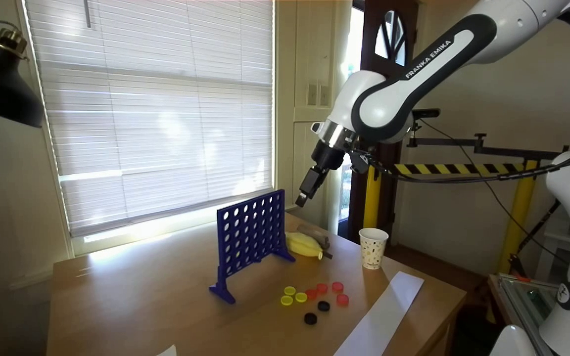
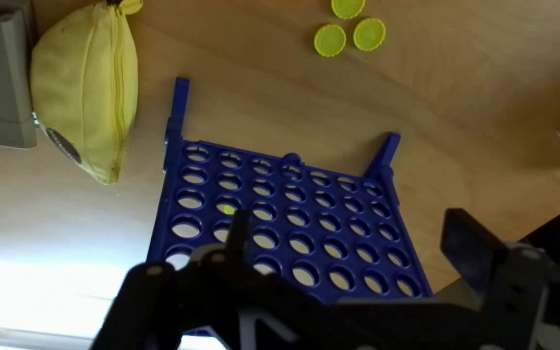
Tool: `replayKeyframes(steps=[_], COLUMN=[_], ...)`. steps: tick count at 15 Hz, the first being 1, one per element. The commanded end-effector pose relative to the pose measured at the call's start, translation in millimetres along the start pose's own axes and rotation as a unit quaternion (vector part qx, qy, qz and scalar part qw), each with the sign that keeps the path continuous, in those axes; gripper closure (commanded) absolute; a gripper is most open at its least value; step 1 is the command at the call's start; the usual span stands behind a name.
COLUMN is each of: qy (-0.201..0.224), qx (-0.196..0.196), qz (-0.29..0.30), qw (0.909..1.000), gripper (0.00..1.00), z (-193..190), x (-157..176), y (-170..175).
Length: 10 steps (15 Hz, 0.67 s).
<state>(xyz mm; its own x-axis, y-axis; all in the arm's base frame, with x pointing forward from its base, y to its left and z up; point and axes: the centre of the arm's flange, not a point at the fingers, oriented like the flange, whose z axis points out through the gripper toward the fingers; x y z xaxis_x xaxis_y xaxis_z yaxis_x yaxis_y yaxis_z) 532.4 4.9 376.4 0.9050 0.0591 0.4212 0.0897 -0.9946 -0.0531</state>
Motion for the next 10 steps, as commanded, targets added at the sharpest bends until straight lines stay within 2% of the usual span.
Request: replayKeyframes(steps=[1,6,7,8,10], qy=[-0.019,-0.049,-0.055,-0.048,-0.059], qx=[0.004,0.004,-0.008,0.003,-0.007], qz=[-0.032,-0.080,-0.091,-0.073,-0.085], qw=[0.9993,0.9956,0.9943,0.9961,0.9946], gripper=[0.00,0.00,0.00,0.00,0.00], z=[53,106,114,77,95], x=[4,-1,1,-19,-16], y=[17,20,17,11,9])
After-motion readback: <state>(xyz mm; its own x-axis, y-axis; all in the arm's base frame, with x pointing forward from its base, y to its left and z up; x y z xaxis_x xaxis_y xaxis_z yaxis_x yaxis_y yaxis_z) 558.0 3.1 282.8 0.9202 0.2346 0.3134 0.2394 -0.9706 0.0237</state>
